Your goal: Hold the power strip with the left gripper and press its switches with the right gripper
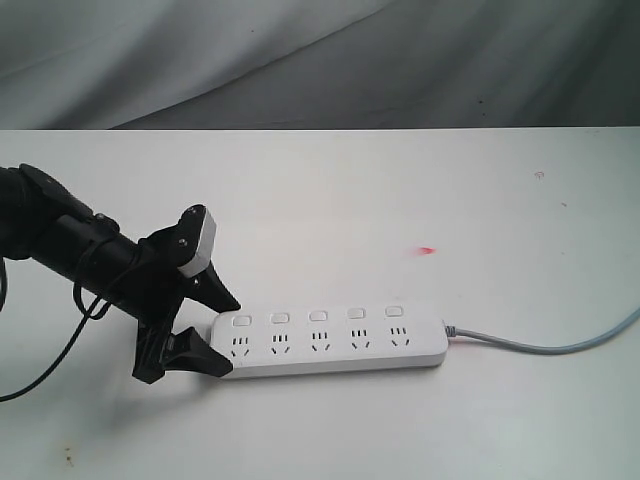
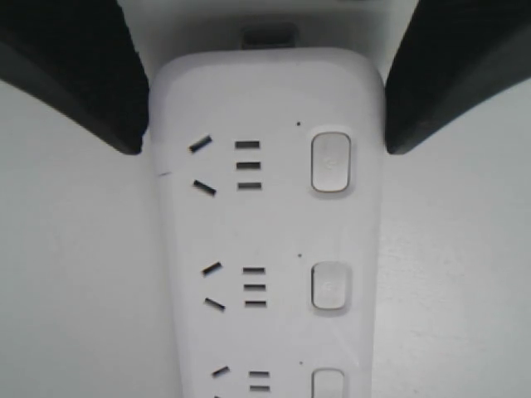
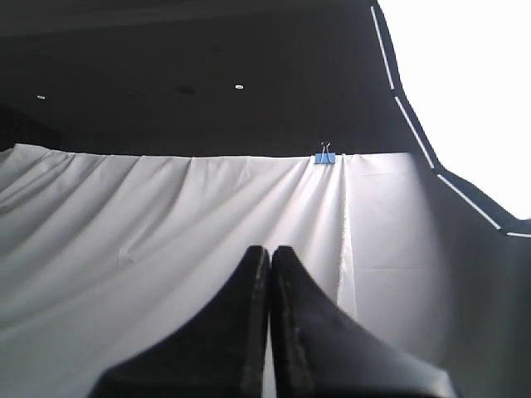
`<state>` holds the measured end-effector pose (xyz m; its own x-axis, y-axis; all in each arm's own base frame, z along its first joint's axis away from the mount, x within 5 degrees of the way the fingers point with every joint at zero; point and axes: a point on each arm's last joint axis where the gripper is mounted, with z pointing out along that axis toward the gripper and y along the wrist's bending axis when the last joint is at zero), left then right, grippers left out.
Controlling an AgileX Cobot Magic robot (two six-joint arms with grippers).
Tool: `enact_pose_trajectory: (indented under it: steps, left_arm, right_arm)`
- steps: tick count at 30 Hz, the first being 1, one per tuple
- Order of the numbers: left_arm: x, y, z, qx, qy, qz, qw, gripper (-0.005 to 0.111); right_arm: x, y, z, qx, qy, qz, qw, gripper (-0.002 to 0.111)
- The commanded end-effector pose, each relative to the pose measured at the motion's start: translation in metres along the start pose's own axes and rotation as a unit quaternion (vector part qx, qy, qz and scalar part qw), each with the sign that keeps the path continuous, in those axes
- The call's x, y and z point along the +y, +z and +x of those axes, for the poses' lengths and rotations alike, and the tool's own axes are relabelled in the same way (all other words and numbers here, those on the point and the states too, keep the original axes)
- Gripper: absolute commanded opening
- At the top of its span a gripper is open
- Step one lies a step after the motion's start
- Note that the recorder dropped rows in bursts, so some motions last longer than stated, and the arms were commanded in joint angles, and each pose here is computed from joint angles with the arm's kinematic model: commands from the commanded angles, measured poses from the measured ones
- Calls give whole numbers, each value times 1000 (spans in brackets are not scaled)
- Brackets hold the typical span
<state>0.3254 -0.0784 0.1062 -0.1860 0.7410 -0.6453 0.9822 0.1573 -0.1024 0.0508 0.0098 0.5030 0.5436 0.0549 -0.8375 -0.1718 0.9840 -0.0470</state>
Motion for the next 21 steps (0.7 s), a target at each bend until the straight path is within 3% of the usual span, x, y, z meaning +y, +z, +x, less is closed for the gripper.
enact_pose_trajectory:
  steps: [1,8,10,17,18,21]
  left_arm:
    - [1,0,-2,-4,4,-2,1000,45]
    - [1,0,-2,-4,4,-2,1000,45]
    - [1,0,-2,-4,4,-2,1000,45]
    - [1,0,-2,-4,4,-2,1000,45]
    - [1,0,-2,-4,4,-2,1000,45]
    - [1,0,-2,-4,4,-2,1000,45]
  right_arm:
    - [1,-2,-1,-1,-1,-3,1000,0]
    - [0,-1,-1,-1,-1,-1,1000,0]
    - [-5,-2,-1,-6,4,28,1000,0]
    - [-12,-18,5,-15,233,67,970,0]
    - [-10,-24,21,-2,276,77,958,0]
    - [-1,-37,66,61,309,64,947,0]
